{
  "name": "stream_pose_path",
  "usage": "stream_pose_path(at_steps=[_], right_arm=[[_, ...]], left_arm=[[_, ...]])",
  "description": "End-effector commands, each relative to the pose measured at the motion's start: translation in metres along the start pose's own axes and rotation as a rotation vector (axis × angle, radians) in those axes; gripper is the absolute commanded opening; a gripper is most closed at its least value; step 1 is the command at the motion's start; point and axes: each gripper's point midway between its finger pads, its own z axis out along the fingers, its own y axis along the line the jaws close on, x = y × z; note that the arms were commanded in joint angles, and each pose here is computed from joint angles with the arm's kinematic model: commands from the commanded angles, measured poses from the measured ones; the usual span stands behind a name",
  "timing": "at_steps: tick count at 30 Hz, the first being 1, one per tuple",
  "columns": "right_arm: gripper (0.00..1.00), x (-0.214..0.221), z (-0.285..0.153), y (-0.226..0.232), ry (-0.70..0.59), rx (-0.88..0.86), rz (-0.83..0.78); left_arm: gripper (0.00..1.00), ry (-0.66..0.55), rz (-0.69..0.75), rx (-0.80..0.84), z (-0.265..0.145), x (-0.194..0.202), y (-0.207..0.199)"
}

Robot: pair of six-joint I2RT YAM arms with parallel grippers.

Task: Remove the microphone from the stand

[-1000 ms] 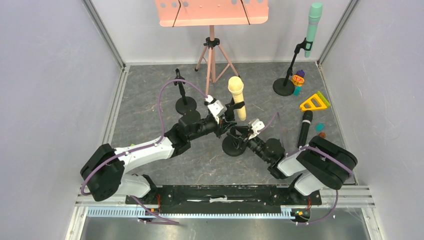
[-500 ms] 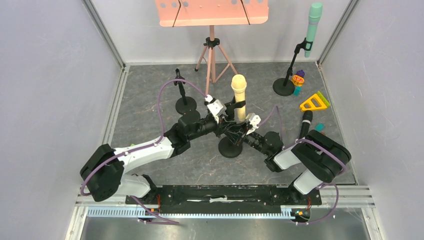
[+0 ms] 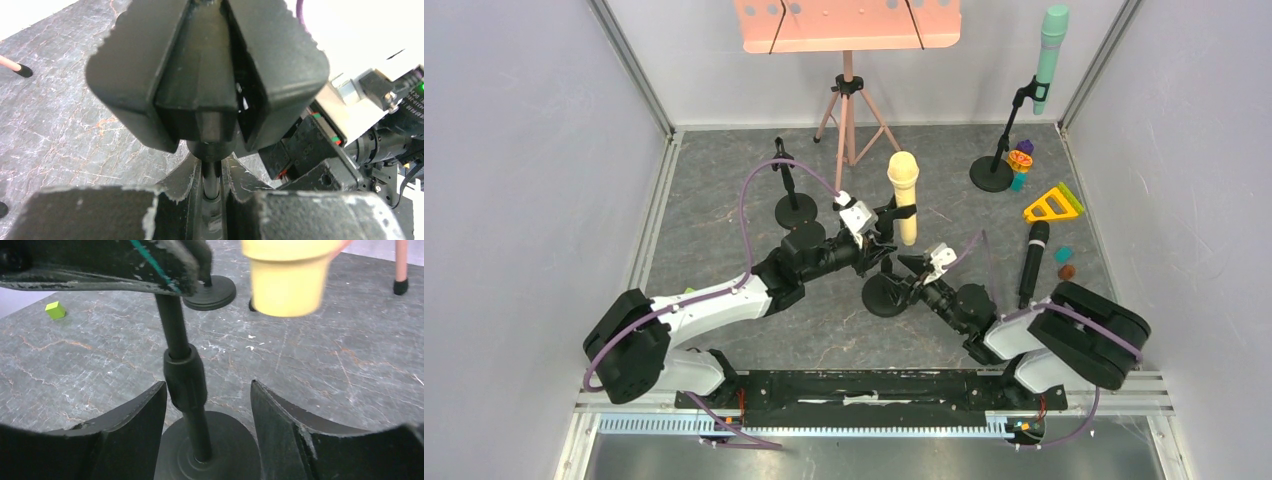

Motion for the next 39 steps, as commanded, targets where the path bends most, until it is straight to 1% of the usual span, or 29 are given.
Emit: stream_pose_path(at_steps=[1,2,3,5,6,7,8,10,12,14,16,18,19,21,25,28,30,33,36,39], right_arm=[[0.69,0.003,-0.013,-0.010,0.042,0.007,0.037],[0.69,0.001,-0.017,-0.014,0.040,0.020,0.052],[0.69,0.003,-0.023,-0.019,0.046,0.035,0.065],[0.69,-0.001,-0.032,-0.030,0.038,0.068,0.073],[0.69,-0.006,-0.034,-0.032,0.031,0.078,0.067],[0.70,-0.010,-0.035,-0.038,0.037,0.103,0.055],[0.72,-0.009,-0.034,-0.044,0.070,0.142,0.044],[0.74,-0.022,-0.028,-0.054,0.105,0.200,0.013],[0.74,-0.040,-0.021,-0.057,0.127,0.212,-0.040],[0.75,-0.062,-0.016,-0.055,0.120,0.197,-0.081],[0.76,-0.080,-0.013,-0.055,0.101,0.201,-0.094],[0.76,-0.087,-0.013,-0.052,0.104,0.192,-0.091],[0.76,-0.089,-0.014,-0.051,0.107,0.187,-0.088],[0.76,-0.096,-0.015,-0.049,0.106,0.185,-0.068],[0.77,-0.110,-0.018,-0.036,0.074,0.122,-0.067],[0.77,-0.123,-0.019,-0.025,0.058,0.051,-0.109],[0.77,-0.129,-0.018,-0.025,0.074,0.048,-0.141],[0.77,-0.130,-0.018,-0.035,0.111,0.093,-0.183],[0.77,-0.131,-0.018,-0.036,0.117,0.095,-0.207],[0.76,-0.143,-0.022,-0.037,0.097,0.105,-0.216]], left_arm=[[0.02,0.042,0.046,-0.081,-0.006,0.011,0.018],[0.03,0.048,0.055,-0.085,-0.007,0.012,0.019],[0.11,0.053,0.063,-0.083,-0.007,0.012,0.019],[0.33,0.081,0.069,-0.069,-0.007,0.014,0.017],[0.39,0.099,0.065,-0.060,-0.008,0.017,0.015],[0.49,0.107,0.063,-0.052,-0.007,0.017,0.014],[0.57,0.116,0.061,-0.042,-0.007,0.019,0.012],[0.68,0.120,0.056,-0.026,-0.007,0.019,0.009],[0.81,0.116,0.046,-0.014,-0.008,0.018,0.006],[0.86,0.103,0.032,-0.031,-0.011,0.014,0.007],[0.90,0.086,0.032,-0.043,-0.014,0.009,0.008],[0.97,0.069,0.032,-0.055,-0.018,0.002,0.009],[1.00,0.059,0.030,-0.057,-0.021,-0.003,0.008],[1.00,0.036,0.021,-0.059,-0.026,-0.013,0.006],[1.00,-0.020,0.000,-0.048,-0.036,-0.033,-0.001],[1.00,-0.079,-0.009,-0.031,-0.043,-0.056,-0.008],[1.00,-0.130,-0.006,-0.017,-0.049,-0.076,-0.012],[1.00,-0.214,0.007,-0.009,-0.057,-0.107,-0.017],[1.00,-0.300,0.028,-0.006,-0.064,-0.138,-0.020],[1.00,-0.332,0.040,0.011,-0.061,-0.157,-0.024]])
